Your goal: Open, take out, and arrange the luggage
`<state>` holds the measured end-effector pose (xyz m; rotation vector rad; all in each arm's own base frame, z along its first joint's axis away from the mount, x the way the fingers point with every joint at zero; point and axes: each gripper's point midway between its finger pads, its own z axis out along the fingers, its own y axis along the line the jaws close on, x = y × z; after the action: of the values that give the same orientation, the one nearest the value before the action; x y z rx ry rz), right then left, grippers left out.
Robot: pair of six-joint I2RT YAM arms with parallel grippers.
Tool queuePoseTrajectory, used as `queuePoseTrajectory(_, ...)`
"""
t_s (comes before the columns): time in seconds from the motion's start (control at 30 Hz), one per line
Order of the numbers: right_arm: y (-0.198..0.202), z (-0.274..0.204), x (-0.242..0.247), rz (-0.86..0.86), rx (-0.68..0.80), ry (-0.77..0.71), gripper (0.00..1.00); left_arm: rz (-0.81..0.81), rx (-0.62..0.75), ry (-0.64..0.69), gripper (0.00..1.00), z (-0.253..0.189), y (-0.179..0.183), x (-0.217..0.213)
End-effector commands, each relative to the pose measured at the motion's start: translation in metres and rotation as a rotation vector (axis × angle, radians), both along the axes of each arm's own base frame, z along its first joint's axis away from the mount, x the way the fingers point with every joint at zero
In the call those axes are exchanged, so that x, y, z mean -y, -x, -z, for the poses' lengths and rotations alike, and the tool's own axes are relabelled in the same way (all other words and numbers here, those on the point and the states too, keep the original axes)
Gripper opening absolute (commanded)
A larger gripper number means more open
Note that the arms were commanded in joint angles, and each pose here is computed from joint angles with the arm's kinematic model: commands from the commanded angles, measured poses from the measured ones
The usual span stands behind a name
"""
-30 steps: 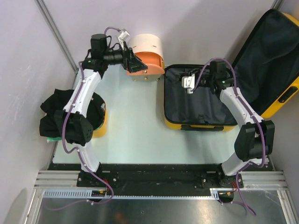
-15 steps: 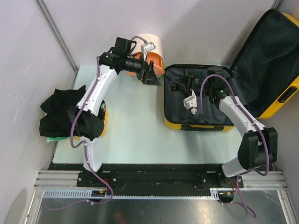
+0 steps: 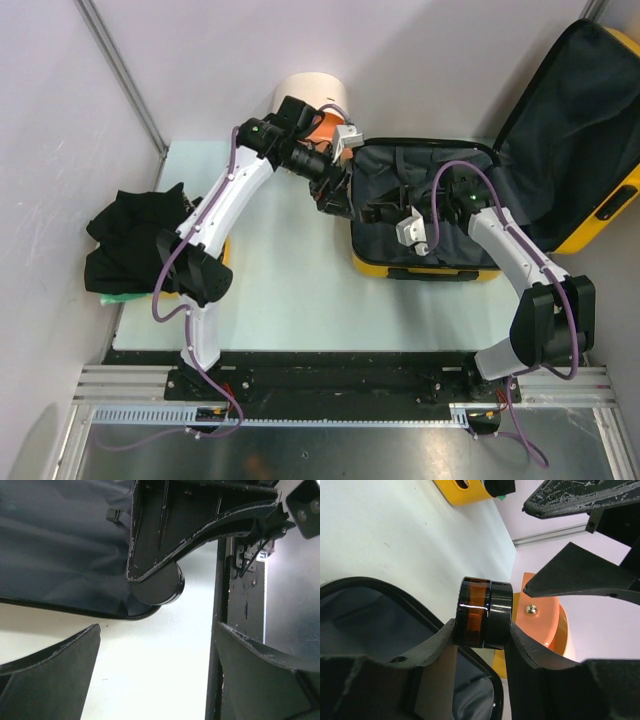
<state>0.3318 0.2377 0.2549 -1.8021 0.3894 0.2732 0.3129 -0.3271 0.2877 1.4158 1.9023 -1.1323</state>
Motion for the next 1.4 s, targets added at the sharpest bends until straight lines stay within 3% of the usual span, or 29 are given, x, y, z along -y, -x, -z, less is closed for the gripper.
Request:
queuePoseTrajectory(0.0, 0.013, -0.036, -0.011, -0.198, 0.616, -0.023, 0.05, 0.092, 0.048, 0.054, 1.00, -0.011, 0.009, 0.011)
queuePoseTrajectory(0.2, 0.013, -0.035, -0.013, -0.189, 0.641, 0.020, 0.05, 0.042, -0.102, 0.076, 0.94, -0.012, 0.006, 0.023)
queuePoseTrajectory(0.8, 0.007, -0.038, -0.025, -0.169, 0.681, 0.041, 0.06, -0.004, -0.305, 0.052, 0.84, 0.012, 0.004, 0.034)
queuePoseTrajectory(1.1, 0.008, -0.036, -0.026, -0.170, 0.674, 0.049, 0.06, -0.014, -0.316, 0.050, 0.61, 0.012, 0.003, 0.035)
queuePoseTrajectory(1.13, 0.008, -0.036, -0.026, -0.170, 0.675, 0.049, 0.06, -0.013, -0.314, 0.052, 0.52, 0.011, 0.003, 0.035)
queuePoseTrajectory(1.27, 0.005, -0.038, -0.024, -0.154, 0.668, 0.050, 0.09, -0.014, -0.300, 0.051, 0.29, 0.010, 0.003, 0.033)
queuePoseTrajectory(1.37, -0.001, -0.038, -0.020, -0.132, 0.669, 0.049, 0.15, -0.021, -0.290, 0.051, 0.09, 0.008, 0.002, 0.030)
